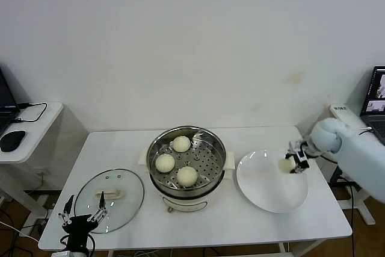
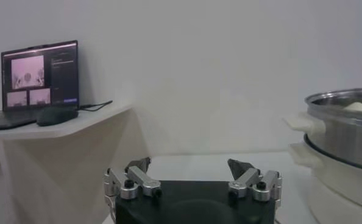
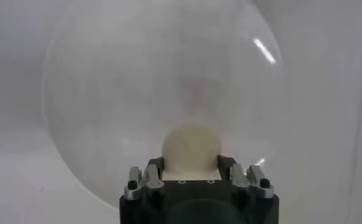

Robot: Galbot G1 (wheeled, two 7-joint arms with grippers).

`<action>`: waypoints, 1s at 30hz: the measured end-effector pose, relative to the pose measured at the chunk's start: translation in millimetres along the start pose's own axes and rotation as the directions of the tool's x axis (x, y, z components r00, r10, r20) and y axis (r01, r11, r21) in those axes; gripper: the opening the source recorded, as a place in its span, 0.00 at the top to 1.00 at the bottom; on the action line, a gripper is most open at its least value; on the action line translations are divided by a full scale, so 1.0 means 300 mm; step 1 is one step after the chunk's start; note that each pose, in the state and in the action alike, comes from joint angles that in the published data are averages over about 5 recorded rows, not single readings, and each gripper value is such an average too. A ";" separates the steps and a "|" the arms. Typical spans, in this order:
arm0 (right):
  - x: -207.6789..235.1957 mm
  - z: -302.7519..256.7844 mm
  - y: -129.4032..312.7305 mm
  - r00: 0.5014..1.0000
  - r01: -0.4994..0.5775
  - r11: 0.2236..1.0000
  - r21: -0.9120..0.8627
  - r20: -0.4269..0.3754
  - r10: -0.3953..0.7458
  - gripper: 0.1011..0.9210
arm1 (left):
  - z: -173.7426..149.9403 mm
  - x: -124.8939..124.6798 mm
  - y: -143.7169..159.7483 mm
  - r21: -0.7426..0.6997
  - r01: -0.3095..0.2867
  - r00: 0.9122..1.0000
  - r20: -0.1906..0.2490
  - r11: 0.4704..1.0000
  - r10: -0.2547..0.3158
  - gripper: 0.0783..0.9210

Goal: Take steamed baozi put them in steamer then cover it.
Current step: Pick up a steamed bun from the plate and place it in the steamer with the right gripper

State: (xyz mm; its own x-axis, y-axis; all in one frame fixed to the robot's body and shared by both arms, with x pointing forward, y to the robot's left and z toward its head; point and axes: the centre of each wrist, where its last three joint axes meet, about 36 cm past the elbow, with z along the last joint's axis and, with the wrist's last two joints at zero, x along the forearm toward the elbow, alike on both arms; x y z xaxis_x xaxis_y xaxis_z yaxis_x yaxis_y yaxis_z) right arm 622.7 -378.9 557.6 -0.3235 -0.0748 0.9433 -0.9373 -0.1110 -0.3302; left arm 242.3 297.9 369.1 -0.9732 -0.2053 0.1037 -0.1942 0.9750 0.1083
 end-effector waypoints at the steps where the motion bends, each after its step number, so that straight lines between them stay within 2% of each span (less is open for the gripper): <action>1: 0.030 -0.019 -0.019 1.000 -0.013 1.000 0.002 0.010 0.013 0.43 | -0.003 -0.001 -0.001 0.000 -0.001 1.000 0.001 1.000 0.001 0.12; 8: 0.226 -0.197 -0.154 0.992 -0.096 0.995 0.025 0.085 0.094 0.42 | -0.010 -0.005 -0.006 0.004 -0.008 1.000 0.007 1.000 0.008 0.12; 14: 0.331 -0.418 -0.232 0.981 -0.130 0.990 0.051 0.154 0.121 0.42 | -0.011 -0.004 -0.013 0.009 -0.009 1.000 0.007 1.000 0.009 0.12; 22: 0.321 -0.691 -0.252 0.974 -0.097 0.994 0.053 0.212 0.083 0.42 | -0.003 0.001 -0.004 0.006 -0.001 1.000 0.000 1.000 0.001 0.12; 30: 0.215 -0.877 -0.225 0.981 -0.028 0.998 0.051 0.194 0.018 0.42 | -0.003 0.001 0.000 0.004 0.002 1.000 0.000 1.000 -0.002 0.12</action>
State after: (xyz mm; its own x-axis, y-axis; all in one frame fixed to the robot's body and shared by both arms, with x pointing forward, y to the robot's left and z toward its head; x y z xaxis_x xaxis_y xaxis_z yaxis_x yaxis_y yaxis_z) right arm 630.9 -115.6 649.7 -0.3086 -0.2676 0.9128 -0.9202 -0.1589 -0.3577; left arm 242.0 297.8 370.0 -0.9728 -0.2070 0.1037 -0.1963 0.9749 0.1048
